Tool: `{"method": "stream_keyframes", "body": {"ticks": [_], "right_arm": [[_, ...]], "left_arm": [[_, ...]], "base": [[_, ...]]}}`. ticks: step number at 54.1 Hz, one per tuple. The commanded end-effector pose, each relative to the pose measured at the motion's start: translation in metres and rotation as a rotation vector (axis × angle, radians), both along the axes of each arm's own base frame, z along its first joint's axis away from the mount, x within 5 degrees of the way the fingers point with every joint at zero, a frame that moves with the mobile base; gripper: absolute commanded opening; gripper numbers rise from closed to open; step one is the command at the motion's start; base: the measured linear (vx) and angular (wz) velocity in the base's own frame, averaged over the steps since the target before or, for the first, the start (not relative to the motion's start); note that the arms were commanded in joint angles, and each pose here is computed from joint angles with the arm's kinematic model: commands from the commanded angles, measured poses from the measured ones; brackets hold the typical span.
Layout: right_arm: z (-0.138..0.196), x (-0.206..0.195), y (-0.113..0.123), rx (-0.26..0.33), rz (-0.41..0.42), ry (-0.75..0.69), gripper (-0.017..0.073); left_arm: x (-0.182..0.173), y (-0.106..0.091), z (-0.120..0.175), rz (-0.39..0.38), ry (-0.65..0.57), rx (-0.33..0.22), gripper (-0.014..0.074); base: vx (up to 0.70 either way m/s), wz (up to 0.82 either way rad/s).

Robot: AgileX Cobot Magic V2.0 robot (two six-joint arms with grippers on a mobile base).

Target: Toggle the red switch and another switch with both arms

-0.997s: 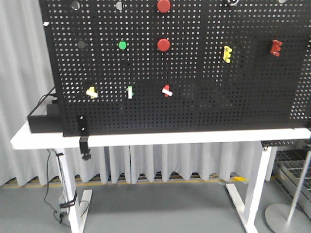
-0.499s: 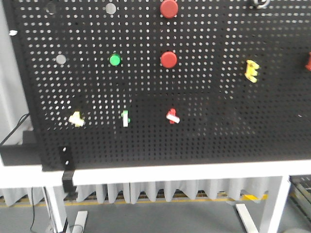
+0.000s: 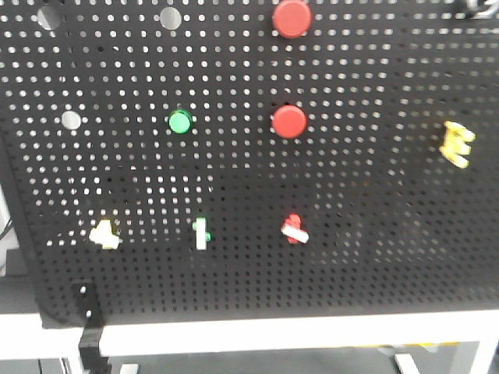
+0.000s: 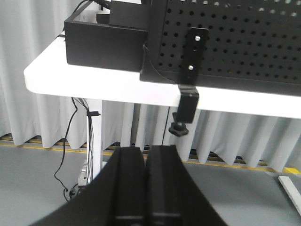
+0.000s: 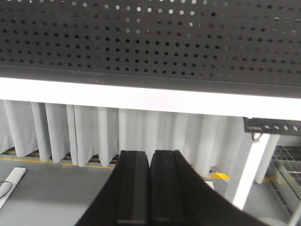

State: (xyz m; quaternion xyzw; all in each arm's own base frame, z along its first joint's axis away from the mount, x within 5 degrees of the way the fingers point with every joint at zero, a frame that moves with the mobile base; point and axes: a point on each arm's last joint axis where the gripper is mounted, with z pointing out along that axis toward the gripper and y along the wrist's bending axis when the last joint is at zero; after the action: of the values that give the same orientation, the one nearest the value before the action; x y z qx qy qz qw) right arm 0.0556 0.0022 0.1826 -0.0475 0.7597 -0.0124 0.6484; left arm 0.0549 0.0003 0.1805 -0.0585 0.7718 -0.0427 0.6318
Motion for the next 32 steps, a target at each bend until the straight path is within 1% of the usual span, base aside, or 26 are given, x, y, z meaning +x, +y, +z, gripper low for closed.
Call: {"method": "stream_keyframes", "body": {"ticks": [1, 17, 32], "right_arm": [[0.0067, 0.0003, -0.0001, -0.001, -0.002, -0.089, -0.0006], [0.0067, 0.0003, -0.0001, -0.001, -0.002, -0.089, -0.0006], [0.0067, 0.0003, -0.0001, -0.001, -0.002, -0.089, -0.0006]], "left_arm": [[0.0006, -0.0004, 0.0014, -0.006, -0.078, -0.009, 0.0003], [0.0006, -0.0004, 0.0014, -0.006, -0.078, -0.009, 0.0003], [0.0006, -0.0004, 0.0014, -0.006, -0.078, -0.009, 0.0003]], "base": [[0.17, 0.05], [0.12, 0.03], [0.05, 0.01]]}}
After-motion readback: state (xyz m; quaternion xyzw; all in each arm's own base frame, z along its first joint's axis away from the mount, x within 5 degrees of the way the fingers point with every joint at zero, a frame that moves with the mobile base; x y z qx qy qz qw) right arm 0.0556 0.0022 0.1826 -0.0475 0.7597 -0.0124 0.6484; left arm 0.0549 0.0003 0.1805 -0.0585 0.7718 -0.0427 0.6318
